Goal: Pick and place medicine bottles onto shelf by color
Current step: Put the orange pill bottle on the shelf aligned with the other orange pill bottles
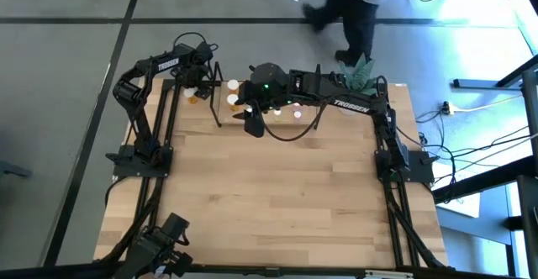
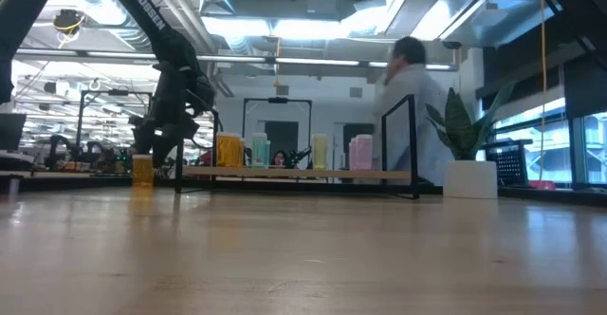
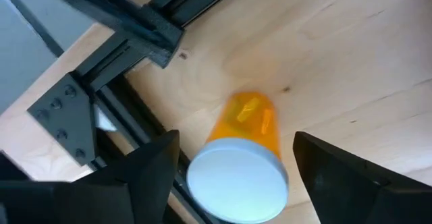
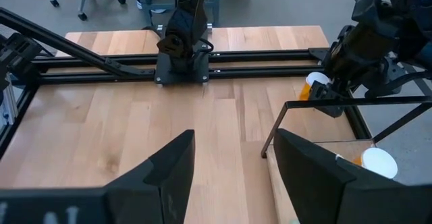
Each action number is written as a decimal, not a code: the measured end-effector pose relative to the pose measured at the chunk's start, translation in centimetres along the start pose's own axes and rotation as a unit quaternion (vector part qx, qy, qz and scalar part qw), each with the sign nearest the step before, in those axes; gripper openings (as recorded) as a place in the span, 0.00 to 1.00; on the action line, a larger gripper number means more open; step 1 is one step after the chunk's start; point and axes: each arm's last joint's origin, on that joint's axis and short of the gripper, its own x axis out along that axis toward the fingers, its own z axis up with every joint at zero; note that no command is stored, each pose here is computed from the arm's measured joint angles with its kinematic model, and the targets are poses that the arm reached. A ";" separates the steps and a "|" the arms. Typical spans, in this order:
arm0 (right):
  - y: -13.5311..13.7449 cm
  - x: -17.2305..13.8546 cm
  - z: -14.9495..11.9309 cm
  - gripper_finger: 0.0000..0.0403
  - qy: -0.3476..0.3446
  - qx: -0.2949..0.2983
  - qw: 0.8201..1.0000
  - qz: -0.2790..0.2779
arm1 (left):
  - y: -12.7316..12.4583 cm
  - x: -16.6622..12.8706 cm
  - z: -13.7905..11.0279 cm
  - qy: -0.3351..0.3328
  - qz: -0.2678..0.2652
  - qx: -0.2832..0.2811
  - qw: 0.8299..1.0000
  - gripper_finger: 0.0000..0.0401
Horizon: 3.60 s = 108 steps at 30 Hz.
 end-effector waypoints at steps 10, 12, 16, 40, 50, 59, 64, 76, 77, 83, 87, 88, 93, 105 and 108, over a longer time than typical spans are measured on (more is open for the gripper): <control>0.0 0.0 0.0 0.51 0.002 0.000 1.000 0.000 | 0.0 0.0 0.0 0.002 0.006 -0.005 1.000 0.68; 0.0 0.0 0.0 0.51 0.002 0.000 1.000 0.000 | 0.0 0.0 -0.1 0.003 0.006 -0.002 1.000 0.65; 0.0 0.0 0.0 0.51 0.002 0.000 1.000 0.000 | 0.0 0.0 -0.1 0.005 0.006 -0.001 1.000 0.58; 0.0 0.0 0.0 0.51 0.001 -0.001 1.000 0.000 | 0.0 0.0 -0.2 0.011 0.003 0.008 1.000 0.50; 0.0 0.0 0.0 0.51 0.001 -0.003 1.000 0.000 | 0.5 -2.4 -0.1 0.032 -0.001 -0.003 0.999 0.50; 0.0 0.0 -0.1 0.51 0.004 -0.013 1.000 0.000 | 0.7 -4.8 -0.7 0.069 -0.010 -0.013 0.997 0.50; 0.0 0.0 -0.3 0.51 0.013 -0.017 1.000 0.000 | 0.5 -5.9 -1.6 0.078 -0.012 -0.011 0.997 0.50; 0.0 -0.1 -1.0 0.51 0.049 -0.023 0.999 0.003 | -0.1 -9.7 -4.5 0.049 -0.009 -0.009 0.999 0.50; 0.0 -0.1 -1.0 0.51 0.052 -0.025 0.998 0.004 | -0.2 -10.1 -4.8 0.048 -0.008 -0.009 0.999 0.50; 0.1 -0.7 -1.1 0.51 0.065 -0.024 0.998 0.005 | -1.2 -12.3 -6.7 0.016 -0.006 -0.010 1.000 0.50; 0.2 -1.5 -0.9 0.51 0.061 -0.024 0.998 0.004 | -2.2 -13.8 -8.1 -0.006 -0.005 -0.002 1.000 0.50; 0.2 -1.6 -0.8 0.51 0.059 -0.024 0.998 0.004 | -2.6 -14.1 -8.4 -0.014 -0.005 0.004 1.000 0.50; 0.3 -2.2 -0.8 0.51 0.061 -0.024 0.998 0.005 | -4.2 -15.7 -10.0 -0.053 -0.009 0.017 0.998 0.50; 0.3 -2.4 -0.9 0.51 0.068 -0.019 0.998 0.005 | -5.3 -19.0 -14.8 -0.144 -0.035 0.024 0.989 0.50; 0.3 -2.4 -0.9 0.51 0.068 -0.012 0.998 0.005 | -5.0 -19.7 -16.1 -0.166 -0.041 0.026 0.985 0.50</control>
